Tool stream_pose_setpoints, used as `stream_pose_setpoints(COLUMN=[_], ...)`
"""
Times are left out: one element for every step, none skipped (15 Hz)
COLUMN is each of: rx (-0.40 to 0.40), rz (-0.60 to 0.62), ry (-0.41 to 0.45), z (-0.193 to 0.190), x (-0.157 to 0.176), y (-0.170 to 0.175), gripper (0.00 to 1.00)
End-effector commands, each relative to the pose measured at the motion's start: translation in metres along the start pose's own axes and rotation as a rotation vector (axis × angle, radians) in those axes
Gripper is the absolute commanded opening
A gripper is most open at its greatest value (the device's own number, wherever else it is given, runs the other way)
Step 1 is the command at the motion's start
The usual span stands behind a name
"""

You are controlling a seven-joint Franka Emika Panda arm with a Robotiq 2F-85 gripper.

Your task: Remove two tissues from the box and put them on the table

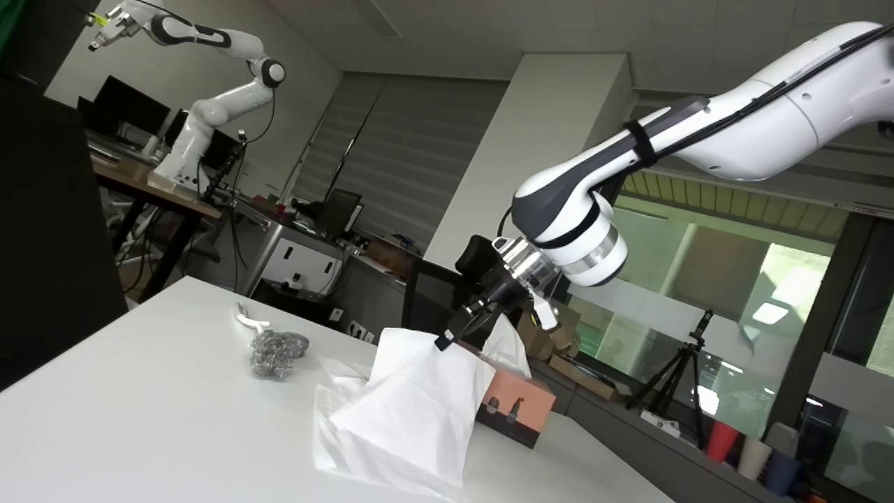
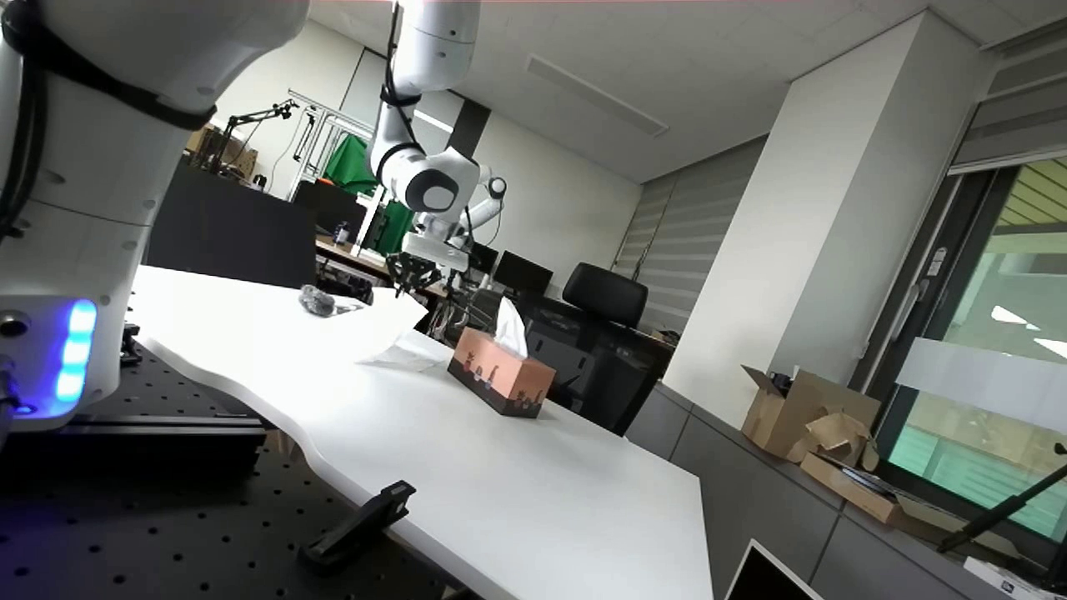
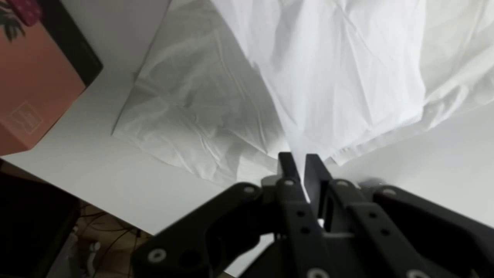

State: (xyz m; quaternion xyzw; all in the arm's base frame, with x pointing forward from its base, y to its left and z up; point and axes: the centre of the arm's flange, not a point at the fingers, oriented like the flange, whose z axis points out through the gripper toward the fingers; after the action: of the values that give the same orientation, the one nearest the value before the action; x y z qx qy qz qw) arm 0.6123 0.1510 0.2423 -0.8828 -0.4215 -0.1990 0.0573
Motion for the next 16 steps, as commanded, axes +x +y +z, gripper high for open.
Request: stream_pose_setpoints(rx=[-0.152,-0.193,-0.232,-0.26,-0.273,-0.287,-0.298,-0.308,-0.329,-0.351,-0.37,-0.386,-0.406,-0.425,-0.431,-0.434], rz=[0.046,0.054,0.062,0.071,0.079,0.102,0.114,0.12,0.127,0.135,0.146,0.151,0.158,0.152,0.136,0.119], ry=[-0.007,0.003,0.012,0.012,-0.009,-0.042,-0.074,-0.105,-0.132,-0.148,-0.159,-0.162,-0.16,-0.138,-0.121,-0.115], z=[0.004,0.003,0.0,-0.003,-0.007,-0.014,-0.024,-0.034,-0.047,-0.057,-0.068,-0.077,-0.086,-0.094,-0.101,-0.107], x=[-0.001,-0.002,-0.002,-0.004,-0.005,-0.006,-0.009,-0.012,-0.016,-0.018,-0.02,-0.021,-0.023,-0.025,-0.027,-0.029], y=[-0.009,-0.01,-0.01,-0.009,-0.006,0.0,0.009,0.017,0.025,0.033,0.041,0.049,0.056,0.064,0.071,0.08], gripper=[0.46,0.54,0.6,0.66,0.73,0.8,0.88,0.93,0.98,1.0,1.0,1.0,1.0,1.0,1.0,1.0])
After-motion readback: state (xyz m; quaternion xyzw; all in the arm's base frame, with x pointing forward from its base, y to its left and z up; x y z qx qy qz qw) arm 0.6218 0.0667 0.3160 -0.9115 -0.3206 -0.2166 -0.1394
